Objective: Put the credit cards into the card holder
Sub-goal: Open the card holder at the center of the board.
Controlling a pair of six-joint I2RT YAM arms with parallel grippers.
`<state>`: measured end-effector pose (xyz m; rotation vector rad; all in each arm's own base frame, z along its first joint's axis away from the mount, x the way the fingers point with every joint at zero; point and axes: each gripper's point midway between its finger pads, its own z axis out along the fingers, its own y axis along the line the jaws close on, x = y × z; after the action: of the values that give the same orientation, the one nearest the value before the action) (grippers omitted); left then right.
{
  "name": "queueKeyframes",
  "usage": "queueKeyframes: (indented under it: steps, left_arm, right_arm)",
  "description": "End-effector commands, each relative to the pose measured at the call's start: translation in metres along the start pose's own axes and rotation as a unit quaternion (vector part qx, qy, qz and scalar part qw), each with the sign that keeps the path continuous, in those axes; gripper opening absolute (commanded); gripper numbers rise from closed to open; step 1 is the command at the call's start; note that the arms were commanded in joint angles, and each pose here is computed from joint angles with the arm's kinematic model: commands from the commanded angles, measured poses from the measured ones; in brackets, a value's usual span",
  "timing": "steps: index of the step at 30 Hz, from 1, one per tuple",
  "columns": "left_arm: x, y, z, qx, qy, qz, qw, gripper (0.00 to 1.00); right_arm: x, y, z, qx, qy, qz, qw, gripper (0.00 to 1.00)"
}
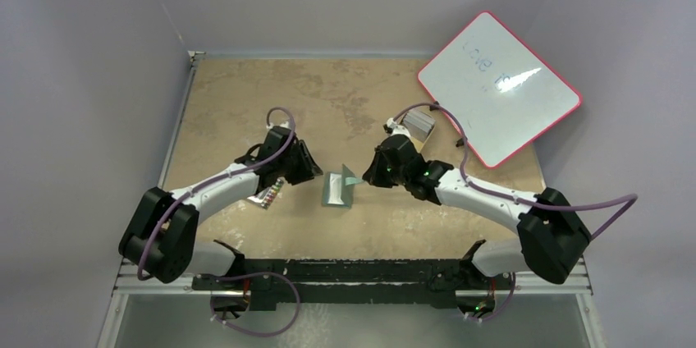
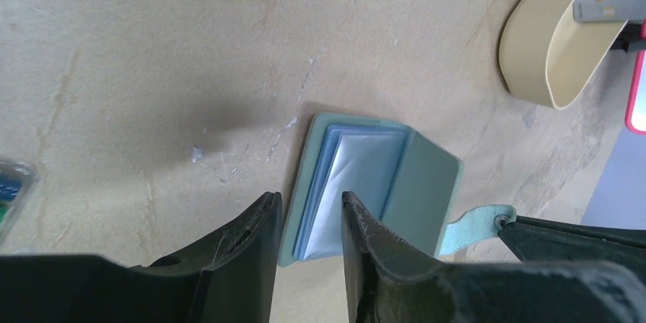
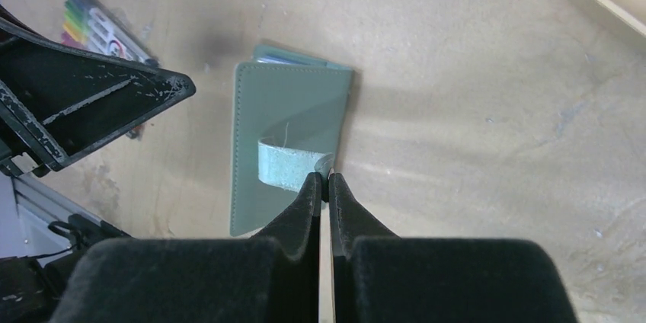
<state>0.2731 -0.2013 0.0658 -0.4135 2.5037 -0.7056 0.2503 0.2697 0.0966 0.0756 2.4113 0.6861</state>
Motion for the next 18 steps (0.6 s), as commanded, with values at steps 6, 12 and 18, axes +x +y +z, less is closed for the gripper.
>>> queueKeyframes:
  steps: [6, 12, 18]
  left_arm:
    - [0.016, -0.026, 0.01, 0.09, 0.041, 0.003, 0.995, 0.4]
    - [0.02, -0.017, 0.014, 0.075, 0.044, 0.008, 0.996, 0.42]
    - [0.031, -0.01, 0.021, 0.067, 0.067, 0.008, 0.996, 0.43]
  right_arm:
    - [0.005, -0.044, -0.003, 0.082, -0.005, 0.018, 0.996, 0.0]
    - [0.01, -0.055, -0.003, 0.095, -0.003, 0.027, 0.995, 0.0]
    - [0.016, -0.069, -0.003, 0.117, 0.003, 0.035, 0.993, 0.0]
